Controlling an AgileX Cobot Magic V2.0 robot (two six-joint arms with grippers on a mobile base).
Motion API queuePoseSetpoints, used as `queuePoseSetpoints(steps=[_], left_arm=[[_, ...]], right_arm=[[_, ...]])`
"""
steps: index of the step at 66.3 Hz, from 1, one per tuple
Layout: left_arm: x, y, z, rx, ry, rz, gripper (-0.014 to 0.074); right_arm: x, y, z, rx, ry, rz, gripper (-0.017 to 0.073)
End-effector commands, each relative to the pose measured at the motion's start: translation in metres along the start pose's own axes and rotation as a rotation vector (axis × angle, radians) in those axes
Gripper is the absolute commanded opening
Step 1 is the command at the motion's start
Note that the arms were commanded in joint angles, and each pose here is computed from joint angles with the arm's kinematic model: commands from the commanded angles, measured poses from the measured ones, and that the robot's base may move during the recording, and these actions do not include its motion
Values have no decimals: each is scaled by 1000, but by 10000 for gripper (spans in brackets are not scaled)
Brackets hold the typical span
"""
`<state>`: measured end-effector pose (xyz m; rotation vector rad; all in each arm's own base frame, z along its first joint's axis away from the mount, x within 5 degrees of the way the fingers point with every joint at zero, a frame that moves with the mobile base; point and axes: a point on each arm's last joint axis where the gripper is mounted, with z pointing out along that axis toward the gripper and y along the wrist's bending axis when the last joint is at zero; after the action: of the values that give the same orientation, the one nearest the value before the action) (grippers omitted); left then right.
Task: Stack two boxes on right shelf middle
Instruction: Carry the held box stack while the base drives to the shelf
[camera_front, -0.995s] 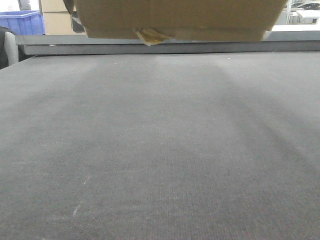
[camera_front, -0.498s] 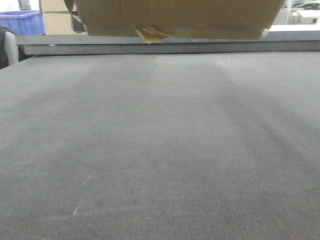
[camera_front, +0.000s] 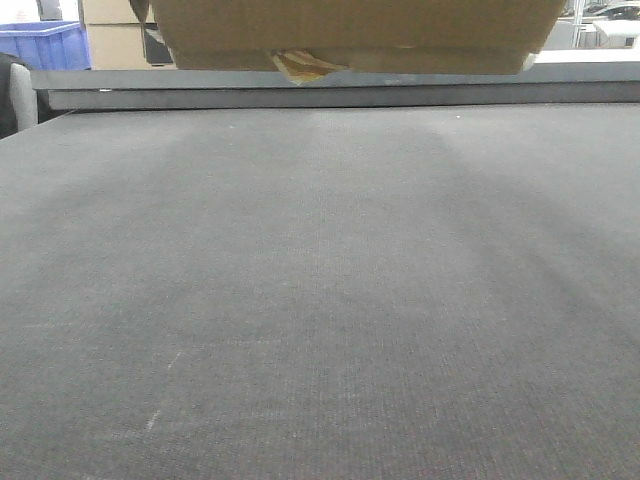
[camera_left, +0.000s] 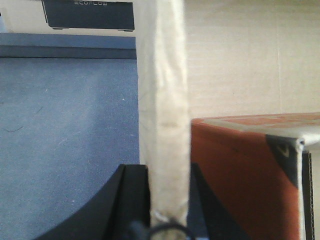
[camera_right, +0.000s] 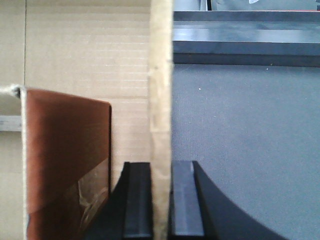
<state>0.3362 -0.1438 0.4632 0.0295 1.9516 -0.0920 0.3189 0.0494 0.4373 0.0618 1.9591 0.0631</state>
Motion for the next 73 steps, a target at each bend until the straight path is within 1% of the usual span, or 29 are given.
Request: queuePoseSetpoints(steps=[1, 73], left_arm=[[-13, -4, -11, 56, -86, -22, -111], [-13, -4, -11, 56, -86, -22, -111]], right_arm=[[-11, -1, -6, -14, -87, -13, -163], [-14, 0, -6, -27, -117, -13, -163]])
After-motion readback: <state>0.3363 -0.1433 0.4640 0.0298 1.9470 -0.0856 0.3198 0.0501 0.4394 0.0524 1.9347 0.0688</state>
